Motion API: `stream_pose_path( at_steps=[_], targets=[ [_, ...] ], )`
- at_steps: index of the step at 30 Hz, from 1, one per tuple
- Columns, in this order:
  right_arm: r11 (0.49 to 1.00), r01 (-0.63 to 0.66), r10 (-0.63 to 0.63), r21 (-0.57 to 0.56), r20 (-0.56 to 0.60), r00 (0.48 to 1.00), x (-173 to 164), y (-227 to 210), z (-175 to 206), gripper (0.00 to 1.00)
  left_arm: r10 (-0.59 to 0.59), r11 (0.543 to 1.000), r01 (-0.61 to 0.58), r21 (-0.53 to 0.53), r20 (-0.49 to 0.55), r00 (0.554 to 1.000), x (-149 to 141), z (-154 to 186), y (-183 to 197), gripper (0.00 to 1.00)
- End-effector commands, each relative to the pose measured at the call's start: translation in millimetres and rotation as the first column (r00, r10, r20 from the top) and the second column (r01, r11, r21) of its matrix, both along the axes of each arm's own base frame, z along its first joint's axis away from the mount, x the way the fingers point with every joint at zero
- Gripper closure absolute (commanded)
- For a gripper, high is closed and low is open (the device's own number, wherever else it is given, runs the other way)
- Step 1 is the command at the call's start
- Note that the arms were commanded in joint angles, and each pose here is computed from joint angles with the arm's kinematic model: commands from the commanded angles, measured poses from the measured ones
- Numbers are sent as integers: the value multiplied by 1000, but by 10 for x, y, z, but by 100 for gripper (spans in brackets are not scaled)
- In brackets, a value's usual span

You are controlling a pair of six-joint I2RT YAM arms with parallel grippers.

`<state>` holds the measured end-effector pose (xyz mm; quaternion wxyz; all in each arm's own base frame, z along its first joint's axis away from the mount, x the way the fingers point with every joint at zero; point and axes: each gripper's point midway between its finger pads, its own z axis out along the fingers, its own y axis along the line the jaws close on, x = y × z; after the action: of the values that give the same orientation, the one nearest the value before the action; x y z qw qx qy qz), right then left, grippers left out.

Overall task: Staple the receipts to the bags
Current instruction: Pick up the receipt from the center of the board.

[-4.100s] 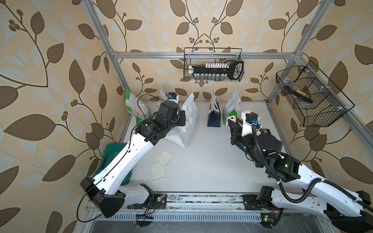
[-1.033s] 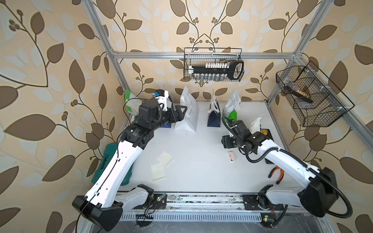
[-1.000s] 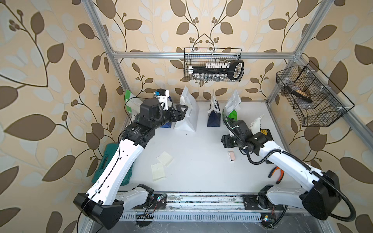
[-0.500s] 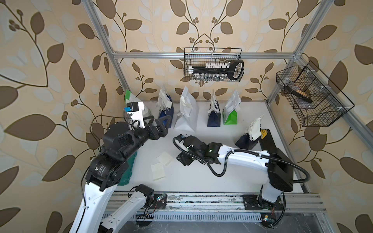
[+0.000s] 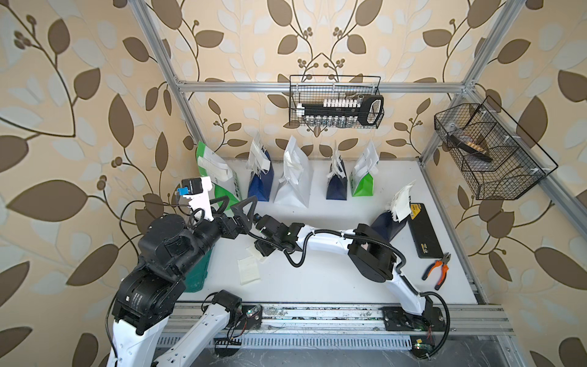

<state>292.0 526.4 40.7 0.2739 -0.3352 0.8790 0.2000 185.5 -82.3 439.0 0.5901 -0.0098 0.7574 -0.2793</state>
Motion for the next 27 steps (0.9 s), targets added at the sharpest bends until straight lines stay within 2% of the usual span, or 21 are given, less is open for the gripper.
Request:
stream_pose_path(
  at_steps=[1, 12, 14, 19, 22, 24, 27],
  targets=[
    [999, 5, -4, -43, 14, 1000, 89, 7, -91, 40, -8, 1000, 7, 18, 35, 999, -29, 80, 7, 1],
    [977, -51, 49, -207, -13, 999, -16, 9, -497, 44, -5, 1000, 4, 23, 41, 999, -29, 77, 14, 1],
    [963, -59, 51, -263, -37, 998, -71, -59, -643, 49, 2, 1000, -3, 24, 37, 999, -24, 77, 25, 1],
    [945, -68, 45, -319, -81, 996, -170, -230, -857, 64, 1, 1000, -2, 22, 46, 999, -32, 97, 27, 1],
    [926, -68, 44, -372, -74, 996, -180, -329, -943, 76, 1, 1000, -2, 23, 47, 999, -36, 101, 27, 1],
    [914, -74, 48, -398, -75, 996, -196, -376, -993, 79, 1, 1000, -2, 23, 47, 999, -41, 103, 30, 1],
    [905, -81, 52, -418, -79, 995, -229, -423, -1054, 89, 7, 1000, -8, 25, 48, 999, -40, 101, 41, 1]
  ],
)
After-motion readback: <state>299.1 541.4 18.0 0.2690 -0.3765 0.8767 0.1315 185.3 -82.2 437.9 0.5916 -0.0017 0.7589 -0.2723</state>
